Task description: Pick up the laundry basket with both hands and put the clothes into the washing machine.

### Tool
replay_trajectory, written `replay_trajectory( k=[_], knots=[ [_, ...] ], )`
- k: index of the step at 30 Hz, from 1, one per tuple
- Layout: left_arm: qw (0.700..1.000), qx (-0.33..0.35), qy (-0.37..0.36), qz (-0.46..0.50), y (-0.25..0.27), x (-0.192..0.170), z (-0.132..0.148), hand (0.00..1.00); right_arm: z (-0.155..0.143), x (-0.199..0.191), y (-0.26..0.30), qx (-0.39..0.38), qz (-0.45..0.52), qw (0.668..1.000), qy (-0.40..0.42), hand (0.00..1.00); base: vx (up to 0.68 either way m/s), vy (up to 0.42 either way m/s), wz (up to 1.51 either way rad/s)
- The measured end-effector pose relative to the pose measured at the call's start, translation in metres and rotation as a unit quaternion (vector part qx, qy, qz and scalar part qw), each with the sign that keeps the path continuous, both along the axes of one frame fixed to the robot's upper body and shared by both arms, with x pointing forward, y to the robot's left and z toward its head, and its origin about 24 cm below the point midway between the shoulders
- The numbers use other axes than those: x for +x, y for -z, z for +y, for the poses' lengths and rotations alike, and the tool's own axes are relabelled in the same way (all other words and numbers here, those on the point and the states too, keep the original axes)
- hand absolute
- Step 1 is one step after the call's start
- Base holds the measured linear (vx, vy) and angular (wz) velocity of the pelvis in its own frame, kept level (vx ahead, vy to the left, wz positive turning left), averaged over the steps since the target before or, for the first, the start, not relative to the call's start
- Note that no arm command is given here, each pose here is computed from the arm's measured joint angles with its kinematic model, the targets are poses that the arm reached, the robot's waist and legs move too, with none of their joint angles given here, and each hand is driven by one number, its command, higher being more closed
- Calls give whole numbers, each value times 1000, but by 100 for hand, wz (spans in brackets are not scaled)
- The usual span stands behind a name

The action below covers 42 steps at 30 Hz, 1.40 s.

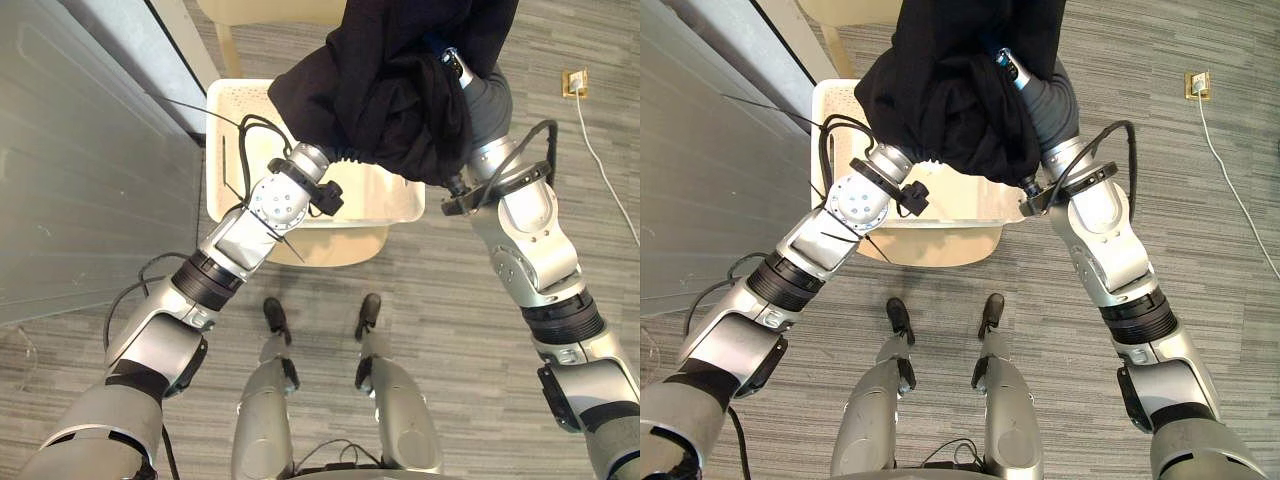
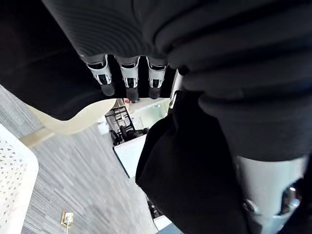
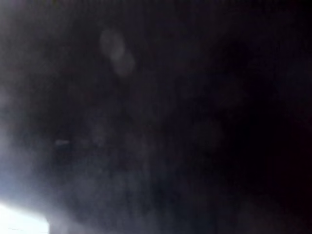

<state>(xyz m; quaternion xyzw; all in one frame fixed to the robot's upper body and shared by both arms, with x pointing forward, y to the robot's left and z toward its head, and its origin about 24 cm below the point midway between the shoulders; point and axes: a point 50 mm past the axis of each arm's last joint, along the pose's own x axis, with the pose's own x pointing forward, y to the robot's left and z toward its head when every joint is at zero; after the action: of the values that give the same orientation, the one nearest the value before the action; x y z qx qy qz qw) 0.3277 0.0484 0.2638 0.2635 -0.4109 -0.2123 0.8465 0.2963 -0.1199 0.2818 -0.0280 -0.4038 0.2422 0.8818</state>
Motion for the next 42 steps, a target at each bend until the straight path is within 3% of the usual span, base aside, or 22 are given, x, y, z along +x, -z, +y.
replay_trajectory(
  k=[10, 21, 22, 32, 42],
  knots=[
    [1000, -12, -26, 6, 3, 6, -3, 0, -4, 1, 22, 28, 40, 999, 3, 100, -7, 2, -1],
    [995, -78, -33, 49, 18, 6, -3, 0, -14, 2, 38, 54, 68, 996, 19, 100, 0, 2, 1],
    [994, -84, -46, 44, 19, 6, -5, 100, -13, 2, 41, 67, 74, 995, 17, 100, 0, 0, 0],
    [985, -147, -77, 36, 17, 4, -12, 100, -5, 1, 48, 243, 121, 961, -55, 100, -1, 1, -2],
    [985, -141, -96, 14, 14, 5, -6, 100, 1, 0, 52, 257, 134, 954, -77, 100, -34, 5, -14]
  ],
)
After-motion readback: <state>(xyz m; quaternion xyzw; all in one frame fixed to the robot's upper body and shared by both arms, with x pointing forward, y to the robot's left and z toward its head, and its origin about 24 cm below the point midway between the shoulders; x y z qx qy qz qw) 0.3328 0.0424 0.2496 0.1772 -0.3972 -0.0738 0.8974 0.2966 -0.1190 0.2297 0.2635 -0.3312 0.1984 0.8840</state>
